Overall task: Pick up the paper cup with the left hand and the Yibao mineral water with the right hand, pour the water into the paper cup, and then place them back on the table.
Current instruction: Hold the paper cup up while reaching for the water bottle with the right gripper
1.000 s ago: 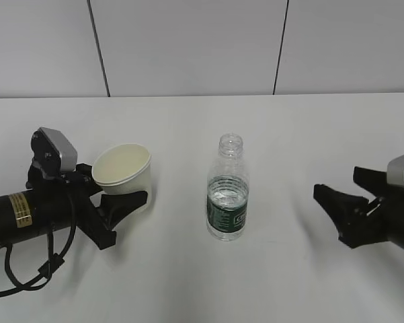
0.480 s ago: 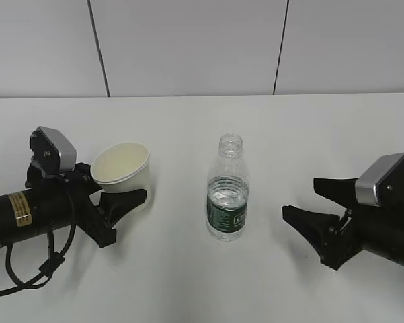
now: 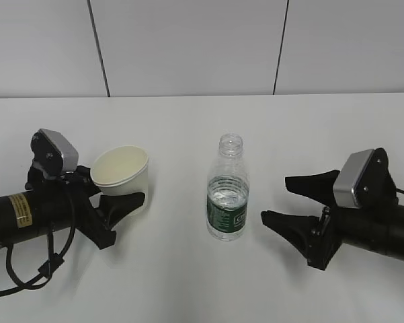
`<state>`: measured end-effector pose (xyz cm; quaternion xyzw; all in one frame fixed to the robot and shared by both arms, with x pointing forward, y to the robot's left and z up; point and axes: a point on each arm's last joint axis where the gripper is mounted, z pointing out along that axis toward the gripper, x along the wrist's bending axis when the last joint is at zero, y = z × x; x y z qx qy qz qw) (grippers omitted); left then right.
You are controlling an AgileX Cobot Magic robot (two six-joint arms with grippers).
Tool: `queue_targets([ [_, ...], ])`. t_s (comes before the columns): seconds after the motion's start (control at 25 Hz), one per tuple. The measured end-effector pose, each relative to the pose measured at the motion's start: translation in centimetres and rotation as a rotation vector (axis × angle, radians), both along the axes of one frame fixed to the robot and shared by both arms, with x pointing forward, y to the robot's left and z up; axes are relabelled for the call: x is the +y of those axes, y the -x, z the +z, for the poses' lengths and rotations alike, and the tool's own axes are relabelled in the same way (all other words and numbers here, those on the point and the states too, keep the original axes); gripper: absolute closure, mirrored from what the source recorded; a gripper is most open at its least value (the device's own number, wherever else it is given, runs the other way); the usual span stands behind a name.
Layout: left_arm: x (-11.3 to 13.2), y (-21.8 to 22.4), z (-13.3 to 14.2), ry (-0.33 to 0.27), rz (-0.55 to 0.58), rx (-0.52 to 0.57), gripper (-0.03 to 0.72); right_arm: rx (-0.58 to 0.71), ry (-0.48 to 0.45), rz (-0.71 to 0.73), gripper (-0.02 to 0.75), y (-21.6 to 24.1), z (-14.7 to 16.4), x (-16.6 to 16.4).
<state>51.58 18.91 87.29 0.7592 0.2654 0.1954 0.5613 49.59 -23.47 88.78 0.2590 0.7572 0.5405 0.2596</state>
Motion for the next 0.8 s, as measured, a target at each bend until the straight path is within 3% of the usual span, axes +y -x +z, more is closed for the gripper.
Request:
queue_targets([
  [0.8,0.1,0.0,-0.1,-0.01,0.008,0.008,0.254,0.067,-0.047,0.104,0.146,-2.9,-1.9,1.1],
])
